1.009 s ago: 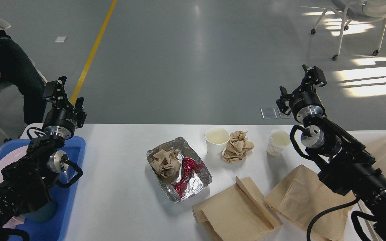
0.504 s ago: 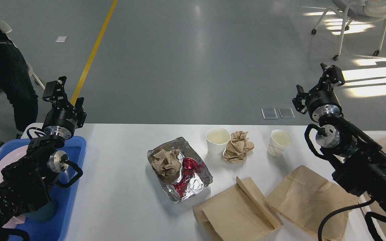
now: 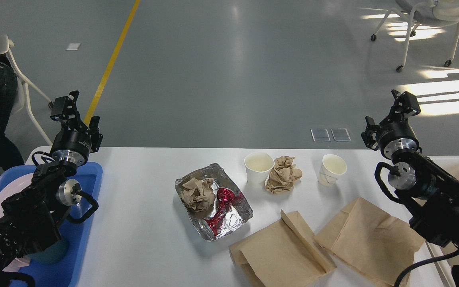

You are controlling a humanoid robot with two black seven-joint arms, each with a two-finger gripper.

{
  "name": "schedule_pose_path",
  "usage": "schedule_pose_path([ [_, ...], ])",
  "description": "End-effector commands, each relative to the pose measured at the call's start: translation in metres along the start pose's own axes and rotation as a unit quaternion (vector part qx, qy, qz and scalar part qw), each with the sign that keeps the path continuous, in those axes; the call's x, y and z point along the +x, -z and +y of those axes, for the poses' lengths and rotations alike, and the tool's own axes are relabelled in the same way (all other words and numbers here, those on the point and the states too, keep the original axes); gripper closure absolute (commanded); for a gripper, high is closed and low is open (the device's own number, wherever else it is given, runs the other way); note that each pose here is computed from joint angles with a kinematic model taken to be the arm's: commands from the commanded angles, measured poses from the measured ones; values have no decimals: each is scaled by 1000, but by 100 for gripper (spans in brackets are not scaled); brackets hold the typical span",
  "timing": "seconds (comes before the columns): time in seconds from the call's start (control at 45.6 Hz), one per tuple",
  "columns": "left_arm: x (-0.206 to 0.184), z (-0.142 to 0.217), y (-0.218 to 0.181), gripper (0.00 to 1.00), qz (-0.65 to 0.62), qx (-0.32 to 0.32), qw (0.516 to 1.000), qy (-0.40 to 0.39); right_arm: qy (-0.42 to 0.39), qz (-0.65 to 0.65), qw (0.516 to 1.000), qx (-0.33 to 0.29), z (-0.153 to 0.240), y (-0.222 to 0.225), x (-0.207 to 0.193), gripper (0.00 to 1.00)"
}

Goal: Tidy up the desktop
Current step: 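Raise the right gripper up and away from the brown paper bags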

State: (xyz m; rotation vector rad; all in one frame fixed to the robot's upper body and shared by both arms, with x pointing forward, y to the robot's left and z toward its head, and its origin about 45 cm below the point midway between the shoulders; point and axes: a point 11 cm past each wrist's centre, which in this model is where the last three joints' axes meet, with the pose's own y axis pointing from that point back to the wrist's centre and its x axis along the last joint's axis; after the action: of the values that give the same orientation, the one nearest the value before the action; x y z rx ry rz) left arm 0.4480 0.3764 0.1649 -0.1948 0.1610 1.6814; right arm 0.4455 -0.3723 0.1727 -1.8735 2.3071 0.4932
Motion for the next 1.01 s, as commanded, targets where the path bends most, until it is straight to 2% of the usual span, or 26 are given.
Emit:
schedule_pose_path([
  [0.0, 0, 0, 0, 3, 0, 0, 1000, 0, 1, 4, 1000, -9, 4, -8, 3, 0],
  [0.351, 0, 0, 0, 3, 0, 0, 1000, 0, 6, 14, 1000, -4, 1, -2, -1, 0],
  [0.658, 0, 0, 0, 3, 0, 0, 1000, 0, 99, 139, 985, -26, -6, -6, -57, 0],
  [0.855, 0, 0, 0, 3, 0, 0, 1000, 0, 180, 256, 948, -51, -8, 6, -63, 0],
  [0.987, 0, 0, 0, 3, 0, 0, 1000, 0, 231, 354, 902, -88, -6, 4, -72, 0],
])
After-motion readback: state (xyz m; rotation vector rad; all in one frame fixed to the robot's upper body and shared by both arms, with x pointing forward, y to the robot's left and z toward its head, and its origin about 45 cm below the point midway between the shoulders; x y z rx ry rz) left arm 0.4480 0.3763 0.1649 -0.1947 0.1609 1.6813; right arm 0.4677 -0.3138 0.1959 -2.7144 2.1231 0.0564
